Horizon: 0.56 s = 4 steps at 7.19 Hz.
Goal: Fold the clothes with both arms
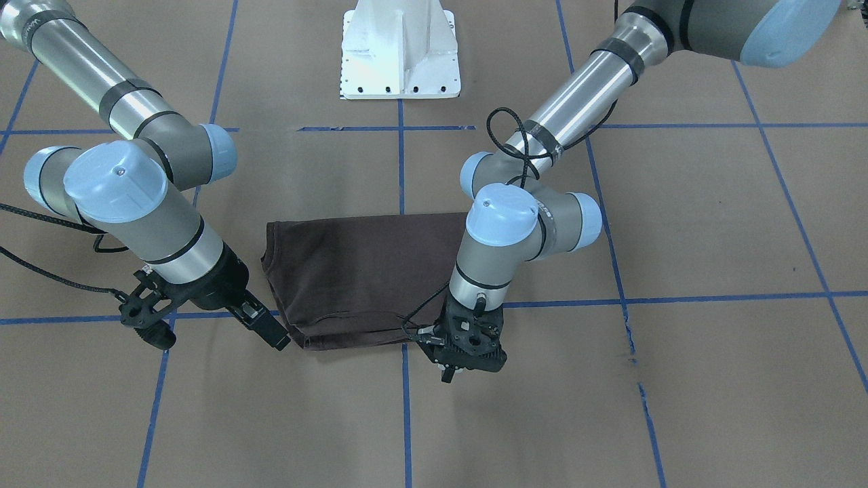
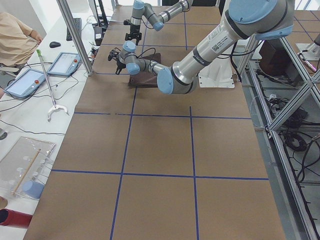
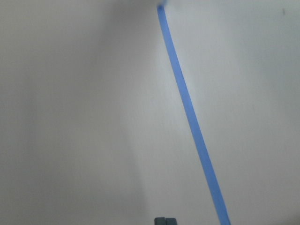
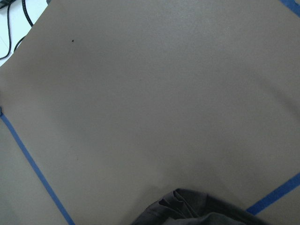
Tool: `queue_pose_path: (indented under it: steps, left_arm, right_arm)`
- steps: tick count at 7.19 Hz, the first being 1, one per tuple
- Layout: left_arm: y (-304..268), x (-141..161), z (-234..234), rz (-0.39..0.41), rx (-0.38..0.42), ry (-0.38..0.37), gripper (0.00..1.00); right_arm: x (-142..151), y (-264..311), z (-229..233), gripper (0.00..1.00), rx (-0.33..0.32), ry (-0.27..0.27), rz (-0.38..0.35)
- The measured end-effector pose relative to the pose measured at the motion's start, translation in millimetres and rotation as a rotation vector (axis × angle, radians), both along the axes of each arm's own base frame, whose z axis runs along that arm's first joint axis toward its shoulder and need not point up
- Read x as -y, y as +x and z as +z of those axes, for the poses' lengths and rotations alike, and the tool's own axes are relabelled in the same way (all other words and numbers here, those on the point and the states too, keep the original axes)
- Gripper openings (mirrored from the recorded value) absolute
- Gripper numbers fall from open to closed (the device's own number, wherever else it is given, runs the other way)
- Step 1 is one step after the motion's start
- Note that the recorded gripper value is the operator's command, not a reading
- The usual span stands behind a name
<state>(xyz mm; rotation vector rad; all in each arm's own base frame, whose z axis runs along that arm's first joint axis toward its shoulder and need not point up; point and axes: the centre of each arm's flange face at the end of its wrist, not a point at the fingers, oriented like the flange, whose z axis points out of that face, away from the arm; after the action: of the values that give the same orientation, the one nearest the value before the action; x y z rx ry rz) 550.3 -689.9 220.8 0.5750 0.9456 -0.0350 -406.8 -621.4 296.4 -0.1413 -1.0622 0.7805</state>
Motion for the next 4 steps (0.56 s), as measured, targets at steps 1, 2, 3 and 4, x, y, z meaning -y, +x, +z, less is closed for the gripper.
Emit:
queue_pose_path:
  steps: [1,2,3,4]
  left_arm:
    - [-11,5,-9,0.005,-0.015,0.006,0.0]
    - [-20,4,-19,0.018,-0.027,0.003,0.0]
    - [-32,-1,-27,0.038,-0.038,-0.007,0.0]
    - [-47,-7,-24,0.059,-0.052,-0.015,0.0]
  right_arm:
    - [-7,-6,-4,1.0,0.005,-0.001,-0.006]
    - [-20,-24,-8,0.79,0.008,-0.002,-0.016]
    - [-43,-56,-14,0.01,0.0,0.007,-0.022]
    - [-64,-85,-18,0.0,-0.011,0.014,-0.017]
